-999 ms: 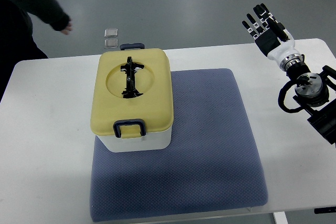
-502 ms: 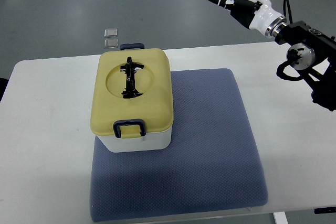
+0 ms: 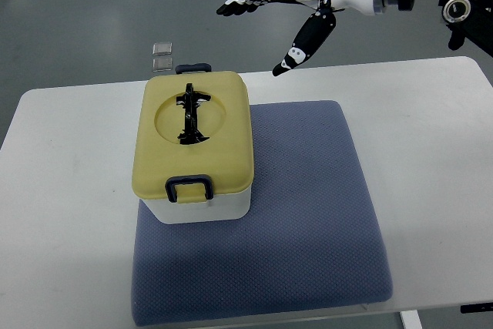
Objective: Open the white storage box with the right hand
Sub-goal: 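Swing the right hand over the box toward the black lid handle, then lower the right hand onto the black handle and close fingers around it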
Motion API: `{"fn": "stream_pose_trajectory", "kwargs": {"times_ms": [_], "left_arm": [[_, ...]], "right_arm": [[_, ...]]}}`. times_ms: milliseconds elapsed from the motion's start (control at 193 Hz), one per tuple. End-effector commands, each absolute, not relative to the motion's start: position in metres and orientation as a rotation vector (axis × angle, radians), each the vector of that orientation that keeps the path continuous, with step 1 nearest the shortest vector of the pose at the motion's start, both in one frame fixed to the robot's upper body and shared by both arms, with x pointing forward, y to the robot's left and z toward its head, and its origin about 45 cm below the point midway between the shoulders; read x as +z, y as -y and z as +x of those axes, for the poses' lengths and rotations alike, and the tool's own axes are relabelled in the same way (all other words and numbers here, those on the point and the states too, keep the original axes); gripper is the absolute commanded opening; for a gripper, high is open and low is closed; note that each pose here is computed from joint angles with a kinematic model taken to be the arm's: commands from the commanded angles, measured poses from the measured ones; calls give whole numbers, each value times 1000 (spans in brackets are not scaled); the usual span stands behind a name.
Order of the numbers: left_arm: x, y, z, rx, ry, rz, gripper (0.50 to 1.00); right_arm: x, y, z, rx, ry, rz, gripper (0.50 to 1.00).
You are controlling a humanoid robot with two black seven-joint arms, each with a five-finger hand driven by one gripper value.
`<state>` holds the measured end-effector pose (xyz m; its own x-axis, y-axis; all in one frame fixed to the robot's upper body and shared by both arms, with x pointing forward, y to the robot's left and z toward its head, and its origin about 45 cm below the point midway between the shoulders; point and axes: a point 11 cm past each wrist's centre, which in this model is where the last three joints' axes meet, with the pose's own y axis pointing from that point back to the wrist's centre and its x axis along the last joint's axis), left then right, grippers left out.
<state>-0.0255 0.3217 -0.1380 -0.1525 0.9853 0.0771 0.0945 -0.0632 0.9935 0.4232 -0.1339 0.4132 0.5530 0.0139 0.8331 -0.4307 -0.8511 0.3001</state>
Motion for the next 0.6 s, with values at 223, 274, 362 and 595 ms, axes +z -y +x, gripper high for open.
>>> {"fn": "stream_pose_trajectory", "kwargs": {"times_ms": [223,274,362,595], "left_arm": [[-138,-322,-26,1337,-1359,1250,1000],[-138,-322,-26,1337,-1359,1250,1000],[-138,-322,-25,1336,-1359,1249,1000],[-138,-320,-25,1330,-1360,1246,1000]], "right_arm": [[400,71,407,1540,115,2076,932],[397,64,406,1574,108,2057,932],[397,59,409,1619,136,2039,930],[386,48,419,1706,252,2034,928]]}}
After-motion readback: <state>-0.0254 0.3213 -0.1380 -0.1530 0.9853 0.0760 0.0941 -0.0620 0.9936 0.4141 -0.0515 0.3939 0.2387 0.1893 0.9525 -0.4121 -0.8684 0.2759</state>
